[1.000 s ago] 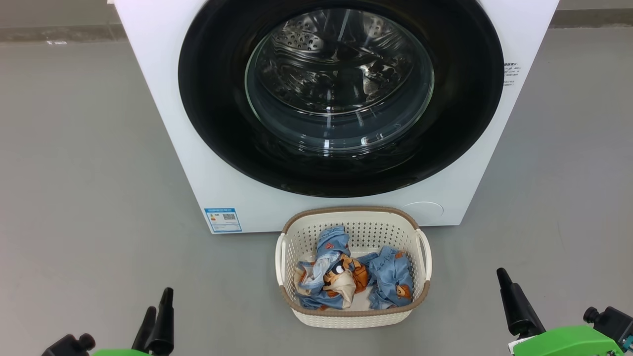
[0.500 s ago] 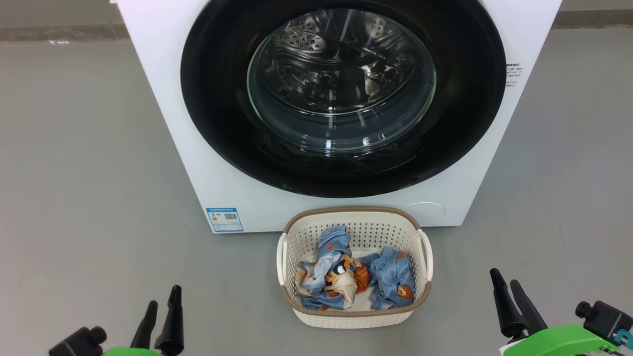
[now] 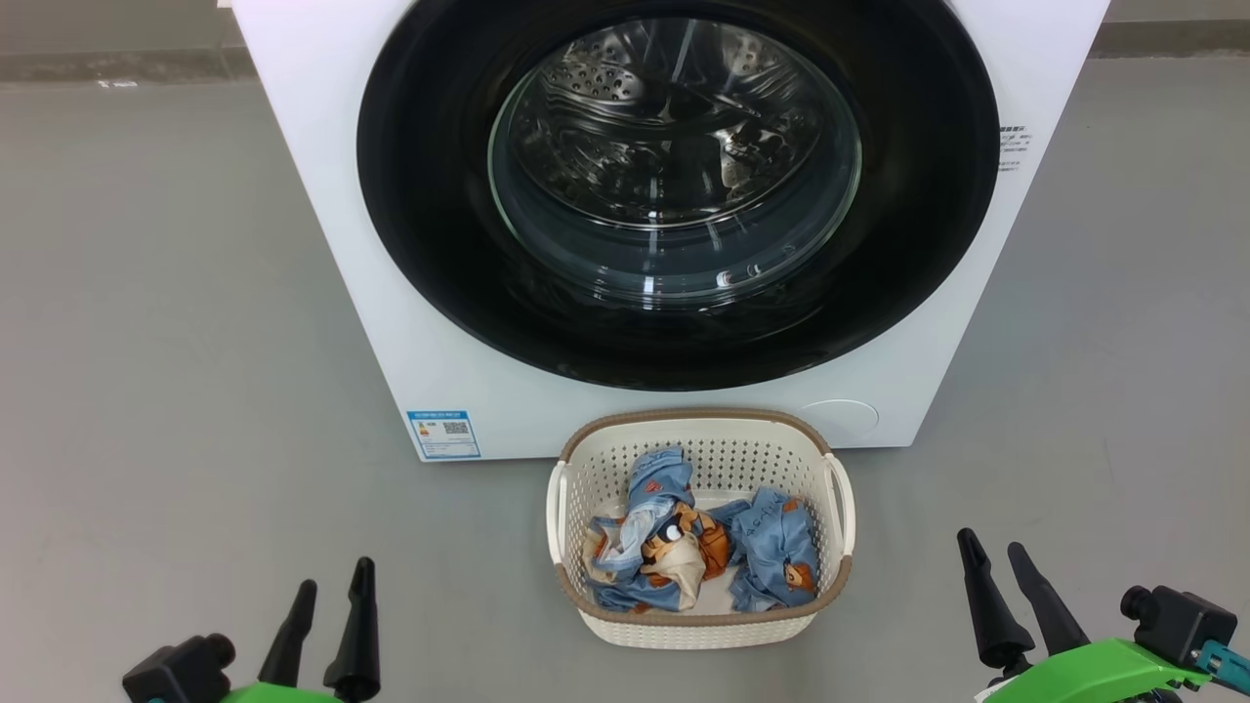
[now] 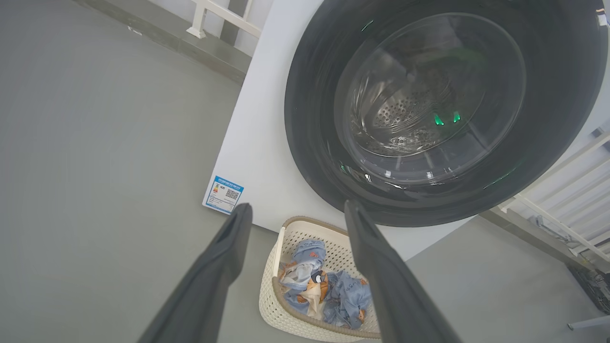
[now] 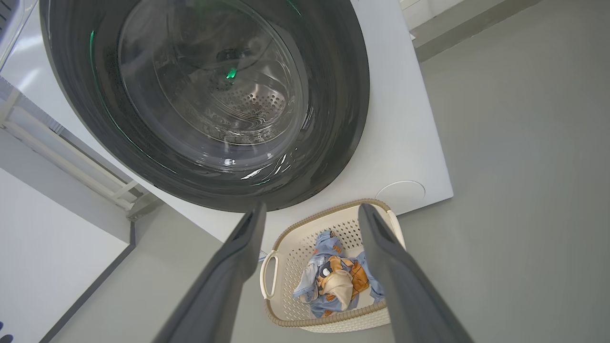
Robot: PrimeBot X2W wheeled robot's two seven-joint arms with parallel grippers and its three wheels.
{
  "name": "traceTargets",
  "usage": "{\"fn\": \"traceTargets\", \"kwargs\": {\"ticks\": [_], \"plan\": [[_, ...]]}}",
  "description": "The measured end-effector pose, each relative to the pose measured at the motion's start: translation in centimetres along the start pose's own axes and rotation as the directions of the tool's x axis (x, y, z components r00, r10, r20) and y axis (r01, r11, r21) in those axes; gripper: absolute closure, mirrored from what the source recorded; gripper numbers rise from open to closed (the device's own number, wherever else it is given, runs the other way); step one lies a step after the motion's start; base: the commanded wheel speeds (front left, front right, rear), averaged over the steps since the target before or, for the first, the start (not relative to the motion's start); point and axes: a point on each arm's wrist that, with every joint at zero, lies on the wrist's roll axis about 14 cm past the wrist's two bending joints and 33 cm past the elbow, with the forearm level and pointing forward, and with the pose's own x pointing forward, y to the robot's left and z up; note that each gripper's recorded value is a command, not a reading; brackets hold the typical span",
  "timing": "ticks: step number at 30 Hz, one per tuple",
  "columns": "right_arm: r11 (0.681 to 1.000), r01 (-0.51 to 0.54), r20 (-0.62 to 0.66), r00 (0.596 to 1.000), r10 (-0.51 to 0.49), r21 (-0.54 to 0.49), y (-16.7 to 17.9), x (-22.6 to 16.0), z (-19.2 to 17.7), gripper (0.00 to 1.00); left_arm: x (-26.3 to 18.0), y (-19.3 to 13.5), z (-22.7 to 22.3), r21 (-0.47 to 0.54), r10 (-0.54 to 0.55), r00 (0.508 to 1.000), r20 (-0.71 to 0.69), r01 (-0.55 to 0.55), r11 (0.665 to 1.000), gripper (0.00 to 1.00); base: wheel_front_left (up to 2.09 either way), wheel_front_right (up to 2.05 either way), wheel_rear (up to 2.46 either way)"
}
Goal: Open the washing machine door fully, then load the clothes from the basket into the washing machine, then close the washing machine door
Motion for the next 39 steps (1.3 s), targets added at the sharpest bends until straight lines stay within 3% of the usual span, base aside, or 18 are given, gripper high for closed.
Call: {"fn": "traceTargets", "kwargs": {"ticks": [16, 39], "plan": [[0.984, -0.037, 0.023, 0.999, 0.042, -0.173, 0.7, 0.3, 0.5, 0.0, -0.1, -0.5, 0.2, 0.171, -0.035, 0.999, 0.015, 0.032, 0.985, 0.0, 0.0, 0.0, 0.0], [0.917, -0.073, 0.042, 0.994, 0.097, -0.392, 1.2, 0.4, 1.0, 0.0, -0.1, -1.8, 0.0, 0.398, -0.111, 0.994, 0.014, 0.096, 0.913, 0.0, 0.0, 0.0, 0.0]]}}
